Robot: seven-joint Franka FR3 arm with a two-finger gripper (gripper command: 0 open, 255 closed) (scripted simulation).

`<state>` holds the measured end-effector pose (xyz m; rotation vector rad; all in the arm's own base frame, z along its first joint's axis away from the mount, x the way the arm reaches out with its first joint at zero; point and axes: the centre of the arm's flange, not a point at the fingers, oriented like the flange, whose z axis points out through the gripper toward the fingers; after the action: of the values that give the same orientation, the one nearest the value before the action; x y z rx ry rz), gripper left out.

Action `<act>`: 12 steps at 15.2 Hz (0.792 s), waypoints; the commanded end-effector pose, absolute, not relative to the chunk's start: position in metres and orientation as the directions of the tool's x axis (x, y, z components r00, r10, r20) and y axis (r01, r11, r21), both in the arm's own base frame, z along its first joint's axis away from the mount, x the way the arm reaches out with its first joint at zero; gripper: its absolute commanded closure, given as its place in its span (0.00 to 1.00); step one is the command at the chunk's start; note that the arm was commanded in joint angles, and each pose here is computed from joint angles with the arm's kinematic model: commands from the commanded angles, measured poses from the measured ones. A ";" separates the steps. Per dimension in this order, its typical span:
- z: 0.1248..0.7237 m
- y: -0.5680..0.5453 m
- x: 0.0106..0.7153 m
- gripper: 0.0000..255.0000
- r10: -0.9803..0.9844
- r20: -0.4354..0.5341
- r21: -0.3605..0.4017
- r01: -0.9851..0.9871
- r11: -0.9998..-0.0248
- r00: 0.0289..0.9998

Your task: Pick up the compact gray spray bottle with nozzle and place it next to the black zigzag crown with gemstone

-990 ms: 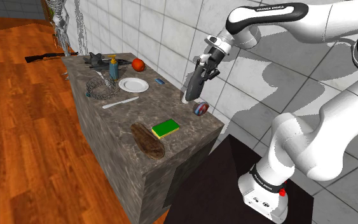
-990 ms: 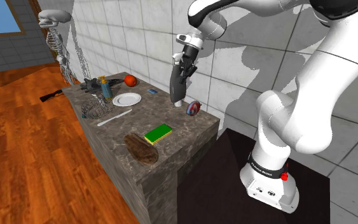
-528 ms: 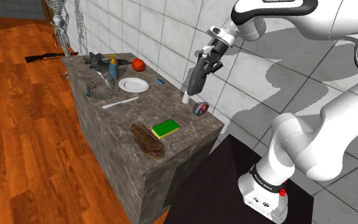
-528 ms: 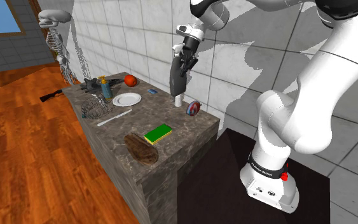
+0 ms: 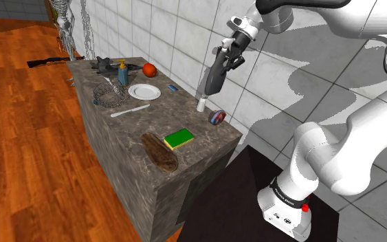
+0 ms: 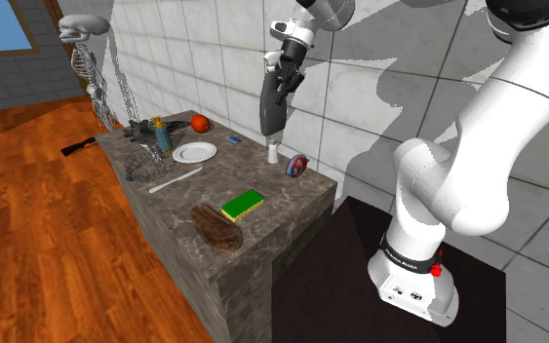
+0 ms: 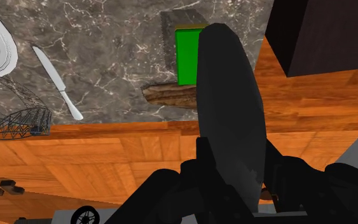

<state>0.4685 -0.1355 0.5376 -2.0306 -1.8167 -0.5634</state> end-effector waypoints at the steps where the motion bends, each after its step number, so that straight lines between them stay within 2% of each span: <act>1: 0.549 -0.135 0.468 1.00 0.851 0.516 -0.001 0.994 -0.111 0.095; 12: 0.607 -0.135 0.468 1.00 0.851 0.516 -0.001 0.994 -0.111 0.095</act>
<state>0.4680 -0.1344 0.6014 -2.0307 -1.8167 -0.5634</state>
